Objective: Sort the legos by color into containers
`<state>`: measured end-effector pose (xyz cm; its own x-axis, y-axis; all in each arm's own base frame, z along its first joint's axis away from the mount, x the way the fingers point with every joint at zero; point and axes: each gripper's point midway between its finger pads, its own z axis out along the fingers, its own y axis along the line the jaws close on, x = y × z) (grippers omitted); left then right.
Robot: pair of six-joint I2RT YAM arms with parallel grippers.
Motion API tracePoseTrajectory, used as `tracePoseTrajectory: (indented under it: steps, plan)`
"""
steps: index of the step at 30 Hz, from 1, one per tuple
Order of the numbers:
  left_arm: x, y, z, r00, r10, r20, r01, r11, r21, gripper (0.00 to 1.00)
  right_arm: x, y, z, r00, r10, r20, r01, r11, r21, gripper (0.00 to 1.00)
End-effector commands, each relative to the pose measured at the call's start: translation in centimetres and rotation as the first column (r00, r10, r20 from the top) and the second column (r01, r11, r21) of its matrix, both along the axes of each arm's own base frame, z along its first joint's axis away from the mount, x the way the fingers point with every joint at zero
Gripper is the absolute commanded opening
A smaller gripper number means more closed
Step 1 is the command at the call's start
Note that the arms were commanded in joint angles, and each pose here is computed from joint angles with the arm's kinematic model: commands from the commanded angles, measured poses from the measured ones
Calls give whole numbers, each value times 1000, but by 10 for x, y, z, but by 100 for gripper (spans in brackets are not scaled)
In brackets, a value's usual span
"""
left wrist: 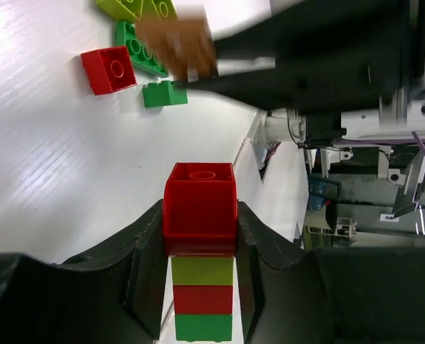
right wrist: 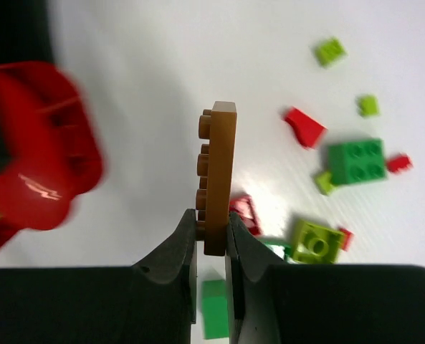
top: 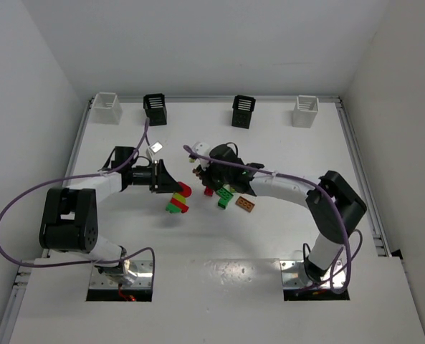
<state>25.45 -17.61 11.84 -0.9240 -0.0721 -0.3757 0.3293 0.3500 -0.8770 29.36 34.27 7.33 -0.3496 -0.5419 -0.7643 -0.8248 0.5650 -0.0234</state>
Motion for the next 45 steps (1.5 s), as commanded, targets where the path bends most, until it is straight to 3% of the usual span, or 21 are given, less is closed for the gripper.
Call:
tracePoseTrajectory:
  steps: [1,6,9,14,15,18,22,23,25,28,33,45]
  plan:
    - [-6,-5,6,998,-38,56,39,999,-12,2,32,-10,12,990,-140,8,140,989,56,0]
    - [-5,-5,5,998,-32,56,33,999,-5,1,33,-23,-3,992,-127,-19,127,992,2,0]
    - [-4,-5,0,999,-33,36,33,999,-5,1,22,-28,-26,989,-95,-112,89,994,-62,2]
    - [-2,-5,3,998,-35,56,35,999,-3,1,4,-32,-45,977,-58,-204,43,996,-78,34]
    - [-3,-5,2,998,-35,46,35,999,-3,1,1,-34,-44,974,-46,-222,33,998,-61,47]
    - [-4,-5,3,998,-41,46,41,999,-10,1,-5,-27,-28,975,2,-221,-2,1000,-2,55]
    - [-3,-6,11,994,-57,97,60,998,-27,0,-14,-13,17,976,107,-191,-72,981,180,55]
    - [-6,-7,15,993,-61,103,65,997,-41,0,-32,-3,31,954,207,-215,-148,953,263,55]
    - [-5,-8,20,991,-57,122,64,996,-55,0,-42,6,57,935,275,-223,-178,910,374,54]
    - [-14,-11,27,983,-95,155,108,991,-81,0,-75,19,85,854,432,-290,-235,817,526,54]
    - [-24,-23,45,948,-174,265,205,974,-93,0,-92,31,90,757,512,-406,-209,778,593,56]
    - [-59,-38,45,891,-322,321,371,923,-102,1,-94,38,91,703,571,-424,-239,751,615,56]
